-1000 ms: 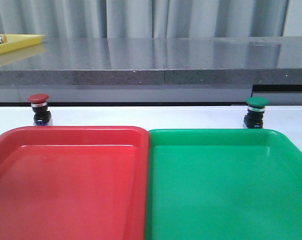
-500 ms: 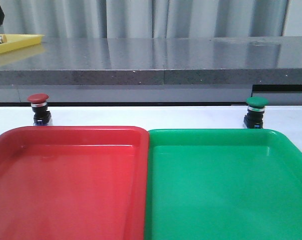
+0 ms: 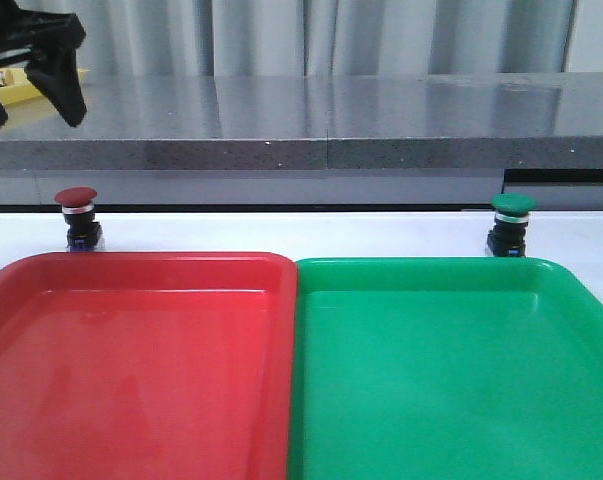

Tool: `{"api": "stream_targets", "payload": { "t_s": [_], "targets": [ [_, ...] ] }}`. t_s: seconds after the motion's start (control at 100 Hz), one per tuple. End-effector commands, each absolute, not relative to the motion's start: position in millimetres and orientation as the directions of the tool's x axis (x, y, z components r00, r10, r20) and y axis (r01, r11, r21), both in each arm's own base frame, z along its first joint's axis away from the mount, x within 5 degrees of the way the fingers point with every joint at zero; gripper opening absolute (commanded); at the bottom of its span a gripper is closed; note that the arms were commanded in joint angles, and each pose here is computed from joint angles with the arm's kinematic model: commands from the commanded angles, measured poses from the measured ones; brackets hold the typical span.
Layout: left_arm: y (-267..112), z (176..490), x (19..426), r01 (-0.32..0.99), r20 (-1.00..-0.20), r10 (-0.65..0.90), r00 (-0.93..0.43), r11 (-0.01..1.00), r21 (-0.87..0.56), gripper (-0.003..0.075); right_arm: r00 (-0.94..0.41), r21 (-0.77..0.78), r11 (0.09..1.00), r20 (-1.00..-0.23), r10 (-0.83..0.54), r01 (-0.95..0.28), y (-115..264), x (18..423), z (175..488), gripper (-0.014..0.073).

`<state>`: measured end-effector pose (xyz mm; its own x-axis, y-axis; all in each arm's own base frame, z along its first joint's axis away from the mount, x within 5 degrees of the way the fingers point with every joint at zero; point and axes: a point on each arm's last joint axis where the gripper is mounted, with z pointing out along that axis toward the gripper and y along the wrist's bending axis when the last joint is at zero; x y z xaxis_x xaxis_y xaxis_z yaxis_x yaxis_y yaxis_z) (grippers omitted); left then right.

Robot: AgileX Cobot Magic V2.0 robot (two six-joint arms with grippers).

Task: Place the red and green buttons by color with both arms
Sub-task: 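Lower the left gripper onto the red button and close on it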

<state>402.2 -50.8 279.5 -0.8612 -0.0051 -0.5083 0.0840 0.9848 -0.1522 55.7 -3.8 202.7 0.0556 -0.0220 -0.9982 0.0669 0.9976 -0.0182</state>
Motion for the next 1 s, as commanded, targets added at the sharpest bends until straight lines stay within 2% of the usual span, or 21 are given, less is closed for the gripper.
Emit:
{"api": "stream_targets", "payload": {
  "t_s": [0.0, 0.21, 0.54, 0.65, 0.72, 0.91, 0.99],
  "targets": [
    [-60.5, 297.5, 405.3, 0.111, -0.57, -0.007, -0.821, 0.979, -0.171, 0.0566, 0.169, -0.025, 0.998, -0.985, -0.034, 0.054, -2.3, 52.8, 217.7, -0.0064],
    [-67.0, 263.8, 419.8, 0.104, -0.515, -0.003, -0.857, 0.978, -0.179, 0.0566, 0.169, -0.025, 0.998, -0.985, -0.034, 0.054, -2.3, 52.8, 217.7, -0.0064],
    [-67.6, 236.3, 431.0, 0.091, -0.465, -0.002, -0.885, 0.98, -0.178, 0.0566, 0.169, -0.025, 0.998, -0.985, -0.034, 0.054, -2.3, 52.8, 217.7, -0.0064],
    [-67.6, 237.0, 432.3, 0.091, -0.479, -0.005, -0.878, 0.98, -0.177, 0.0556, 0.169, -0.025, 0.998, -0.985, -0.034, 0.054, -2.3, 52.8, 217.7, -0.0064],
    [-67.5, 237.1, 432.5, 0.091, -0.481, -0.005, -0.877, 0.98, -0.177, 0.0507, 0.169, -0.025, 0.998, -0.985, -0.034, 0.054, -2.3, 52.8, 217.7, -0.0064],
    [-67.6, 237.5, 432.6, 0.091, -0.482, -0.005, -0.876, 0.98, -0.177, 0.0302, 0.169, -0.025, 0.998, -0.985, -0.034, 0.054, -2.3, 52.8, 217.7, -0.0064],
    [-67.6, 238.2, 433.0, 0.092, -0.484, -0.006, -0.875, 0.98, -0.177, 0.0251, 0.169, -0.025, 0.998, -0.985, -0.034, 0.054, -2.3, 52.8, 217.7, -0.0064]
  ]
}}
